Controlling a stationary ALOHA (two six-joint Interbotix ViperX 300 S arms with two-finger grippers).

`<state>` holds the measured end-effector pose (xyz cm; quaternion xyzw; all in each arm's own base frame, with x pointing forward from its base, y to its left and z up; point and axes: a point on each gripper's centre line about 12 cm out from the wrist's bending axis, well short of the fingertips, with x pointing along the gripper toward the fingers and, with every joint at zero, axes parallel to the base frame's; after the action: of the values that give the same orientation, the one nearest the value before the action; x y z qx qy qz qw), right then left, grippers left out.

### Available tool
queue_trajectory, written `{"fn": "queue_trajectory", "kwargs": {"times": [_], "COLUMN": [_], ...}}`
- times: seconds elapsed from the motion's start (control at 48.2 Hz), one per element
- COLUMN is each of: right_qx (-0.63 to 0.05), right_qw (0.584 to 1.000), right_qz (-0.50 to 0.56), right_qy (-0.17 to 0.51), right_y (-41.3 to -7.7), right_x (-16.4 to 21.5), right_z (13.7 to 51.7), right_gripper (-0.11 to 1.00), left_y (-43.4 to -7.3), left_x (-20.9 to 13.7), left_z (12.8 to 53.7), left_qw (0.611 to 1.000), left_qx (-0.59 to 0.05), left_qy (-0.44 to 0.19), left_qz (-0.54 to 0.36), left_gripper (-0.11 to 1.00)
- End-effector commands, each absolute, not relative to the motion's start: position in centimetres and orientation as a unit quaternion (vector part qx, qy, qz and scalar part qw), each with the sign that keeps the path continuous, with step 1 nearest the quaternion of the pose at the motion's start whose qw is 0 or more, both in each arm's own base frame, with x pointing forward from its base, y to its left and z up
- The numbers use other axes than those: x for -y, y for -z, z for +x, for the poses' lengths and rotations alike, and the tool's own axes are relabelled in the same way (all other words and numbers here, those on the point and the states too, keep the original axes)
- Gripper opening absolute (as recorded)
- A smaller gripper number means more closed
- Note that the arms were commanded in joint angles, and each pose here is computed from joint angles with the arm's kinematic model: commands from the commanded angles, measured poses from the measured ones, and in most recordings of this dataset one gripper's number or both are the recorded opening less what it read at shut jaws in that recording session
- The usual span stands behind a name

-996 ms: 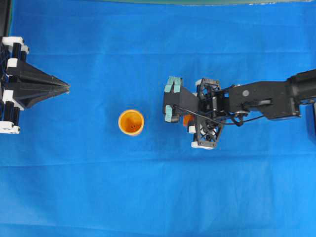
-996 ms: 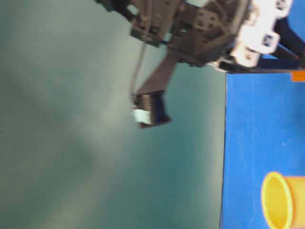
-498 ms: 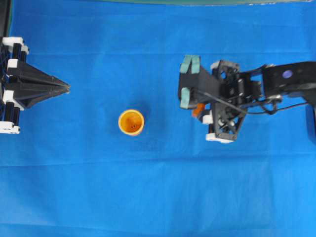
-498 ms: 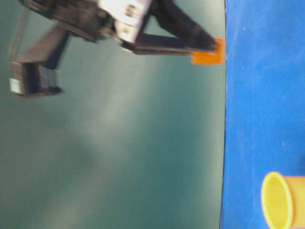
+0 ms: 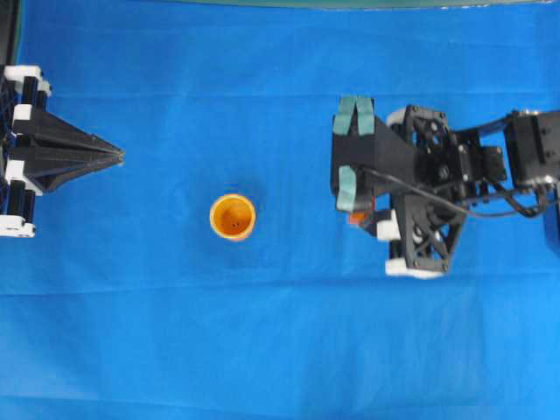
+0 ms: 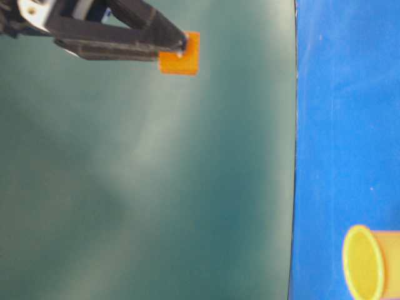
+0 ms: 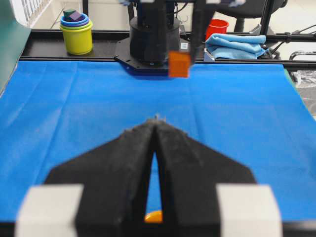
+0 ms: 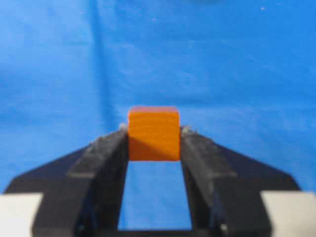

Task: Move the block forward with right arm.
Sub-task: 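Lift the orange cube and carry it toward the front edge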

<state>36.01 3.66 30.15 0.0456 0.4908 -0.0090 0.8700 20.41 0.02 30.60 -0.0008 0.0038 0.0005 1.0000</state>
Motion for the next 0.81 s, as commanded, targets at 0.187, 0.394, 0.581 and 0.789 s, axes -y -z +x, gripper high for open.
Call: {"fn": "queue_trajectory", "kwargs": {"times": [0.187, 0.394, 0.581, 0.789], "right_qx": [-0.475, -0.471, -0.471, -0.473], "right_qw": [0.877, 0.876, 0.875, 0.873], "right_qz": [0.076, 0.097, 0.108, 0.111], "right_qy": [-0.01, -0.025, -0.038, -0.053], "right_y": [-31.5, -31.6, -31.8, -32.0], "right_x": [-7.5, -10.5, -13.0, -16.3], "right_z": [35.8, 35.5, 35.7, 36.0], "right_gripper": [0.4, 0.4, 0.4, 0.4], "left_y": [-31.8, -31.6, -31.7, -31.7], "left_x": [-0.1, -0.1, 0.0, 0.0], "left_z": [20.7, 20.7, 20.7, 20.7], "left_qw": [1.0, 1.0, 1.0, 1.0], "left_qx": [0.008, 0.002, 0.003, 0.004], "left_qy": [-0.001, -0.001, 0.0, -0.001], "left_qz": [0.001, 0.005, 0.007, 0.007], "left_gripper": [0.02, 0.02, 0.02, 0.02]}}
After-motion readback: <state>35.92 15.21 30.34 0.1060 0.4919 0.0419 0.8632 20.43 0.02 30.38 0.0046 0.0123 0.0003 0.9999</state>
